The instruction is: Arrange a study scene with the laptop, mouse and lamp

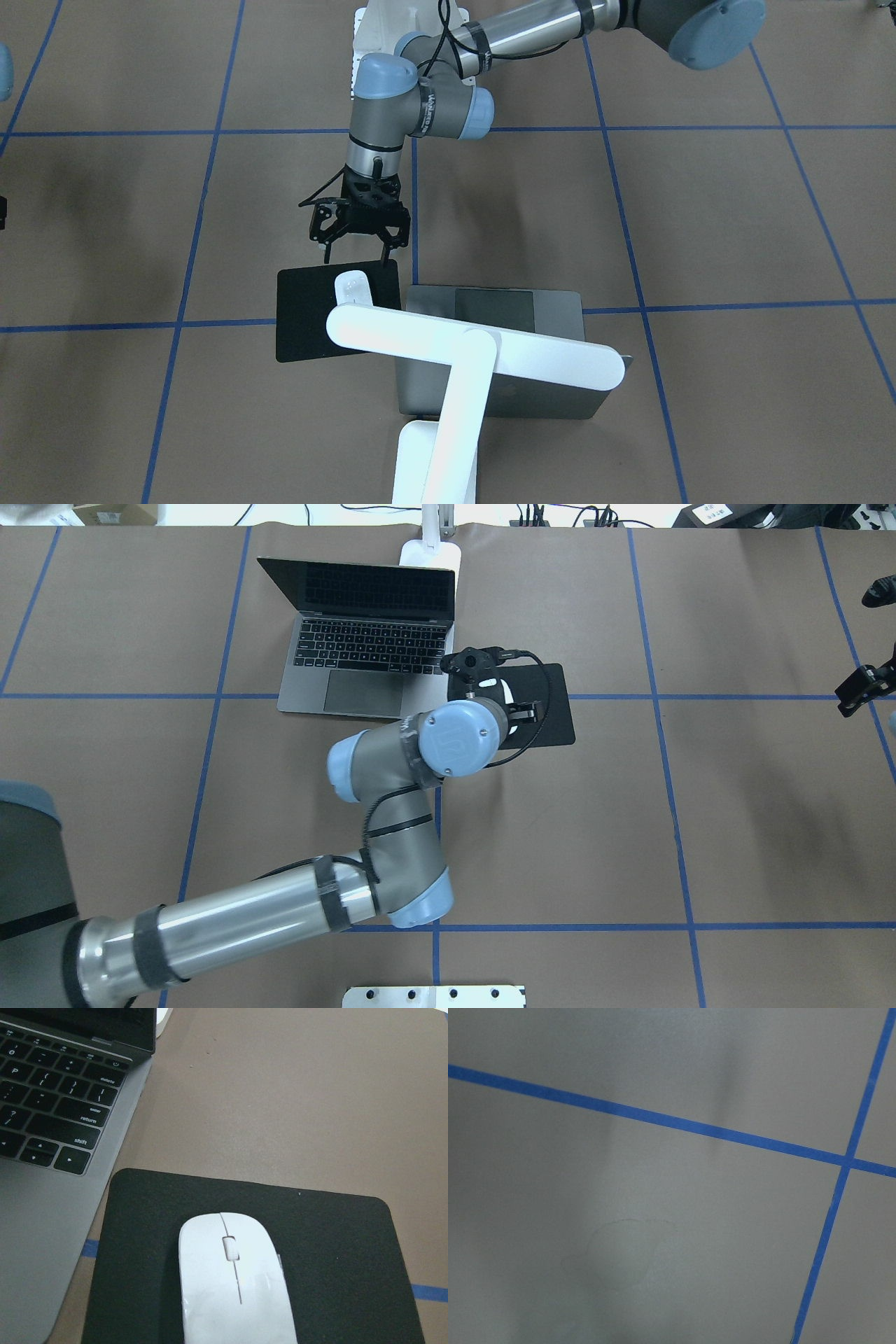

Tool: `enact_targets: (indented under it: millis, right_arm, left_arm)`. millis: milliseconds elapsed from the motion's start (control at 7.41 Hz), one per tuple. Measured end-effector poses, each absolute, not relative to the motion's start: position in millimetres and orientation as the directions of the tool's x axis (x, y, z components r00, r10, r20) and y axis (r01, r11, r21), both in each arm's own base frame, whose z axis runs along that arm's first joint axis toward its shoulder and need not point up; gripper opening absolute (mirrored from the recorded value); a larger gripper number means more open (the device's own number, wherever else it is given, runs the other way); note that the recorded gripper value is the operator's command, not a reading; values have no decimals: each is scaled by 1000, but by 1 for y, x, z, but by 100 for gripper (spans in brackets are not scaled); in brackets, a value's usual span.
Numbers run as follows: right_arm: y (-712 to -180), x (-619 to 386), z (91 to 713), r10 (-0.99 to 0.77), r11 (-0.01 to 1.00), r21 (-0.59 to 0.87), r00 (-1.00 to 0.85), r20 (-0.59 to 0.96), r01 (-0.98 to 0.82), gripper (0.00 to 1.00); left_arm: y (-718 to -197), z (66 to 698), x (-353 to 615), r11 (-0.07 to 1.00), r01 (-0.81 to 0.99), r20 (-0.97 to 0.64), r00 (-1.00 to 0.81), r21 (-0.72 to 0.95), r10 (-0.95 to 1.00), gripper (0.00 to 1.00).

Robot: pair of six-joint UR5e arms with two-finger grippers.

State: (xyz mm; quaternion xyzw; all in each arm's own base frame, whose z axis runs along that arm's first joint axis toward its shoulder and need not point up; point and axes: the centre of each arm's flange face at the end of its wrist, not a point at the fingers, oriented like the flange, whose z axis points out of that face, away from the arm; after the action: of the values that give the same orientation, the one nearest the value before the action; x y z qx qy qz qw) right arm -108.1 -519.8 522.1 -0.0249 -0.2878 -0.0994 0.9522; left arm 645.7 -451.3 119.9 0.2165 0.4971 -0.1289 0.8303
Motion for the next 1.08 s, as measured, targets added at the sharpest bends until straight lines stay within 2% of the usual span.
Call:
enact_targets:
  millis: [405,674,1079]
  right_arm:
    - [-524,-94,526,-138,986,-3,817,560,169,100]
    - [-523,-81,531,-102,990,-21,811,576,139,100]
    - [-524,-60,539,-56,994,-40,814,578,97,100]
  left_arm:
    - [-429,150,495,930,261,-805,590,259,59,99]
    - [-455,190,440,959,140,-736,671,247,92,99]
    - [-520,304,321,984,-2,-660,742,179,122,99]
